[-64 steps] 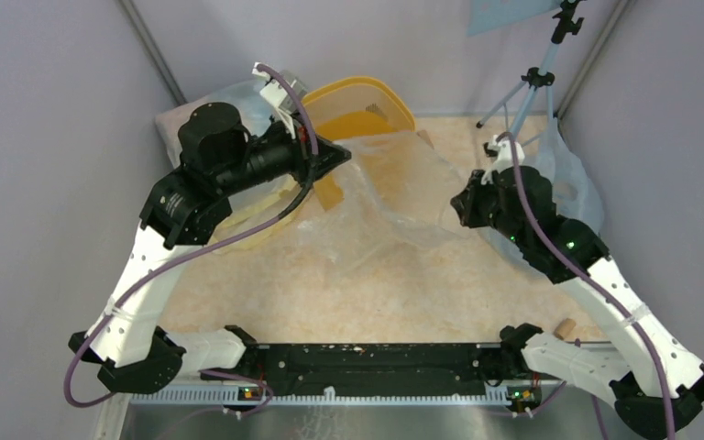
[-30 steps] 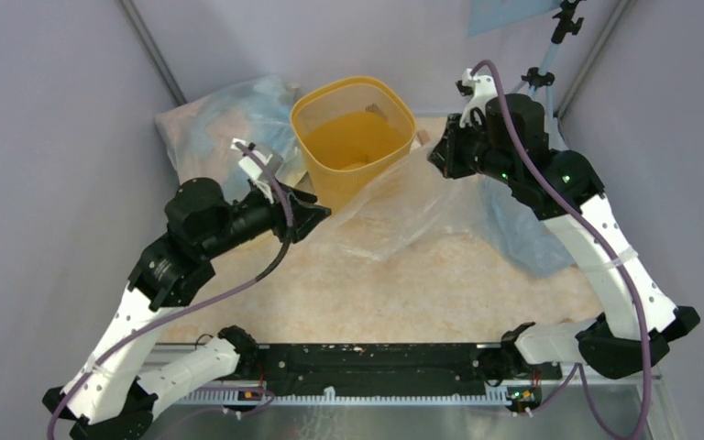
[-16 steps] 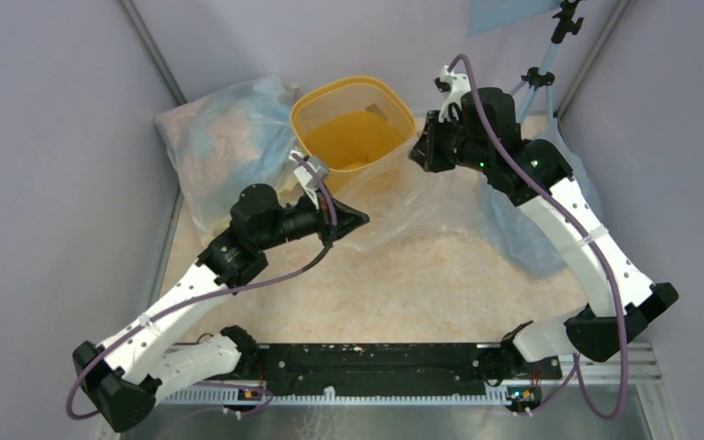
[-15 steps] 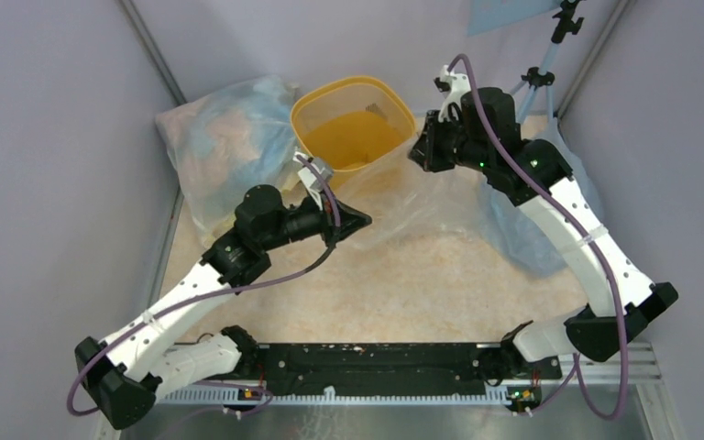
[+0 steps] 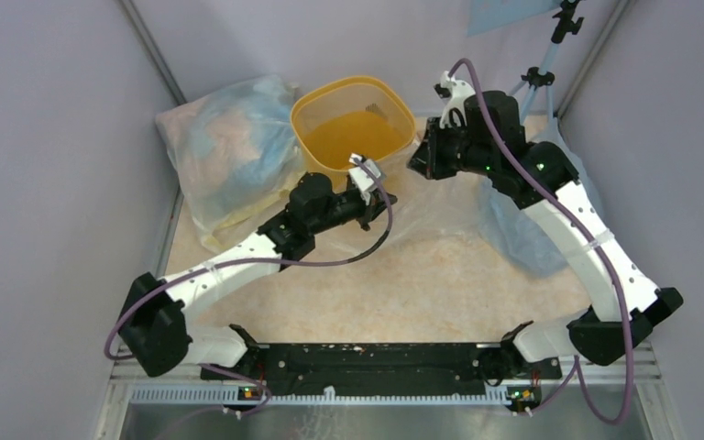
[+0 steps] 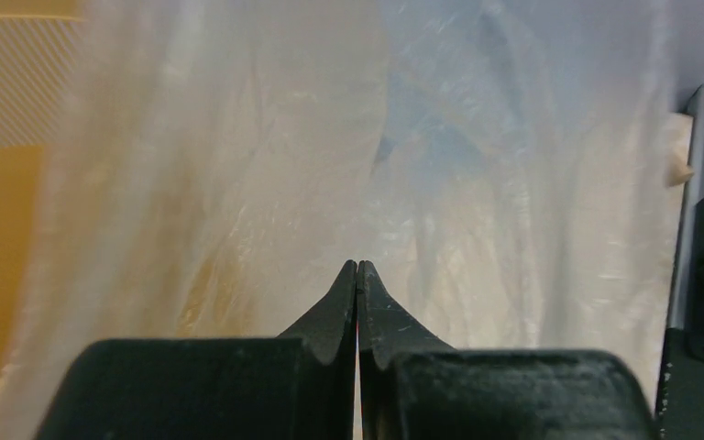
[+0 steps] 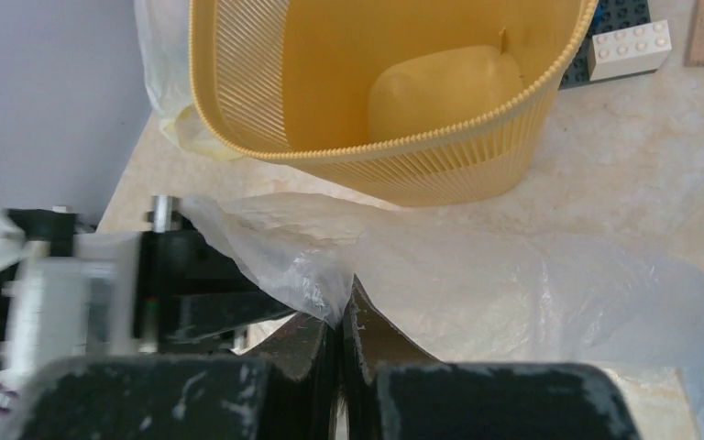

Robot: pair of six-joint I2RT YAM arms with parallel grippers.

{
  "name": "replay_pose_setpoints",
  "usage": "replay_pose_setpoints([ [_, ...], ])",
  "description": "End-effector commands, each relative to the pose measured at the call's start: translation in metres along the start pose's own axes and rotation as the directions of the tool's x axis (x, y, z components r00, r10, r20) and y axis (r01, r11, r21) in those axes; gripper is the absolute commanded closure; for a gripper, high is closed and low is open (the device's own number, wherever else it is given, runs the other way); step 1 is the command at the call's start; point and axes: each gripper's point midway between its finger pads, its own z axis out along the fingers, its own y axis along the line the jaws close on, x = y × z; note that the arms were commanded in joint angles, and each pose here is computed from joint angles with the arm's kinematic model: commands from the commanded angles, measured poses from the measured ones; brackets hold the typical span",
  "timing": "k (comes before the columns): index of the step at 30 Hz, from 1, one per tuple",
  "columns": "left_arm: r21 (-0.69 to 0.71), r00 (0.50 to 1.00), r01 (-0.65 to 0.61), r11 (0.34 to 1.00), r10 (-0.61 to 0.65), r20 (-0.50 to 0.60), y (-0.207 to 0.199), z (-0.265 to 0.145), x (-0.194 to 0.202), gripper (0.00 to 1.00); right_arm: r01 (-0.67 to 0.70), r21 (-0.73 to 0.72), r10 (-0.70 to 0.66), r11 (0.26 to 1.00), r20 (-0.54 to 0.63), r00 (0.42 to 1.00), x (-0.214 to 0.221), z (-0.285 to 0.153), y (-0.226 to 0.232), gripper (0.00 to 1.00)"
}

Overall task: Put the trash bags into the trash bin
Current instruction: Unfold the trash bag at the center of the board.

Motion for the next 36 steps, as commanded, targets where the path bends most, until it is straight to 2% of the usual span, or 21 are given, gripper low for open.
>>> replay_pose_setpoints([
  [1,0.062,0.987,-0.143,0.988,0.137,0.086,-0.004,0.018,-0.024,1.00,0.028,-0.057,-0.024,0.998,0.072,0.997,-0.022,-0.038,0.019,1.00],
  [6,0.102,0.987,-0.147,0.984,0.139,0.080,-0.009,0.024,-0.002,1.00,0.035,-0.097,-0.026,0.995,0.088,0.996,-0.026,-0.055,0.029,1.00],
  [11,0.119,0.997,-0.076,0.990,0.072,0.037,-0.006,0.032,0.012,1.00,0.057,-0.137,-0.042,0.989,0.106,0.993,-0.027,-0.074,0.039,1.00],
  [16,0.309,0.997,0.014,0.951,-0.037,0.071,-0.033,0.034,0.006,1.00,0.071,-0.146,-0.059,0.987,0.090,0.994,-0.020,-0.077,0.040,1.00],
  [19,0.465,0.993,-0.028,0.885,-0.028,0.113,-0.059,0.029,-0.004,1.00,0.072,-0.142,-0.062,0.987,0.077,0.995,-0.016,-0.074,0.038,1.00],
  [21,0.510,0.994,-0.047,0.859,-0.011,0.110,-0.071,0.031,-0.006,1.00,0.070,-0.139,-0.061,0.988,0.070,0.996,-0.014,-0.071,0.037,1.00],
  [24,0.521,0.992,-0.120,0.845,0.075,0.106,-0.084,0.040,-0.003,1.00,0.067,-0.153,-0.056,0.986,0.077,0.995,-0.016,-0.071,0.039,1.00],
  [26,0.541,0.992,-0.123,0.832,0.089,0.090,-0.092,0.044,0.003,1.00,0.064,-0.175,-0.050,0.983,0.082,0.995,-0.018,-0.072,0.044,1.00],
  [32,0.591,0.998,-0.064,0.804,0.034,0.061,-0.102,0.053,0.022,1.00,0.075,-0.258,-0.040,0.963,0.141,0.989,-0.029,-0.090,0.062,1.00],
  [36,0.557,0.997,0.015,0.831,0.028,-0.068,-0.094,0.063,0.058,1.00,0.086,-0.226,-0.045,0.970,0.178,0.983,-0.038,-0.104,0.059,1.00],
])
